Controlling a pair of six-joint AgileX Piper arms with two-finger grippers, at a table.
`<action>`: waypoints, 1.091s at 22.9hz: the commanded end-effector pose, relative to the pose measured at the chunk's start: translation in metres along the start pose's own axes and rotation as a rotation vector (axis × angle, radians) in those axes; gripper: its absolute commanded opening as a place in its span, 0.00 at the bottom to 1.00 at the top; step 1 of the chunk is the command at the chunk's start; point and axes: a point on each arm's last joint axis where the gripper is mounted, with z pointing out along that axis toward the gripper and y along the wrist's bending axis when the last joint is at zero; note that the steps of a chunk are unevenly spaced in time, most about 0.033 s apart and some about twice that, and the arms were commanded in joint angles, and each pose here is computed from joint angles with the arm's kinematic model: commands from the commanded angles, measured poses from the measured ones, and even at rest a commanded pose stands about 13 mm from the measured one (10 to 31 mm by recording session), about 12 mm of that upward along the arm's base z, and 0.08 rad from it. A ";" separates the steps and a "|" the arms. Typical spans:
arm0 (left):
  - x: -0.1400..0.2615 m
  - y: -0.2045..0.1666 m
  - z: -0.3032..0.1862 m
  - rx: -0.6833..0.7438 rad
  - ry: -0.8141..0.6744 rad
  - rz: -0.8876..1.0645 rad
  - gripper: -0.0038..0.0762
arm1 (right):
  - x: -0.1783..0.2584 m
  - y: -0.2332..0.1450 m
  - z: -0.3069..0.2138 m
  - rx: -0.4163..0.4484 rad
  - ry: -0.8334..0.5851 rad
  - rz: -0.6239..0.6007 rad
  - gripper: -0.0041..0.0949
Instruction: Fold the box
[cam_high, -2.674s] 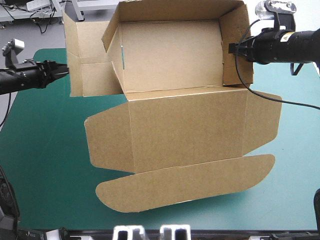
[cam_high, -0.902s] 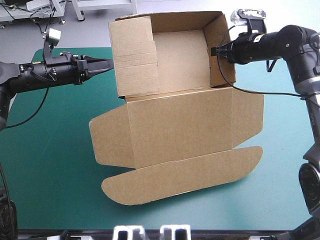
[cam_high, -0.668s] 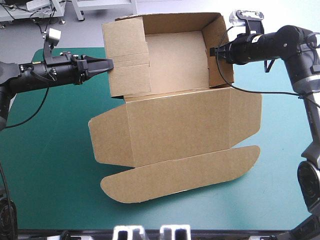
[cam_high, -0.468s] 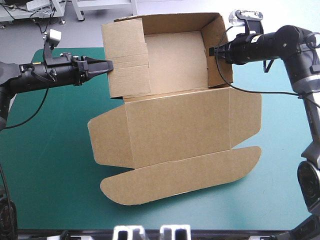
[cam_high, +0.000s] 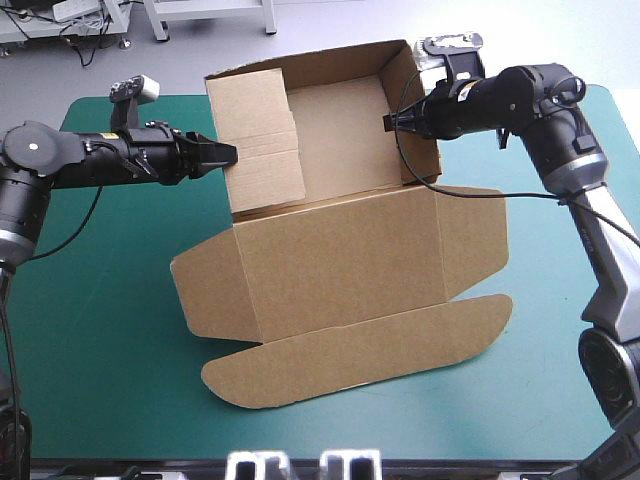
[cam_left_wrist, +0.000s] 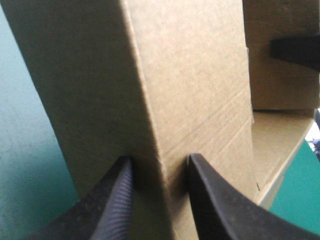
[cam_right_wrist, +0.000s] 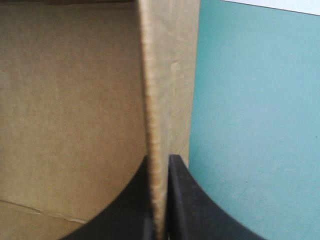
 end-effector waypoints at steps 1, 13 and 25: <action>-0.010 -0.018 -0.010 -0.002 -0.109 -0.011 0.36 | -0.013 0.026 -0.030 -0.108 -0.120 0.035 0.04; -0.001 -0.005 0.032 -0.242 -0.008 0.063 0.17 | 0.000 0.084 -0.026 -0.149 -0.065 0.024 0.04; 0.005 0.001 0.031 -0.315 0.090 0.080 0.04 | 0.008 0.085 -0.046 -0.150 0.005 0.064 0.04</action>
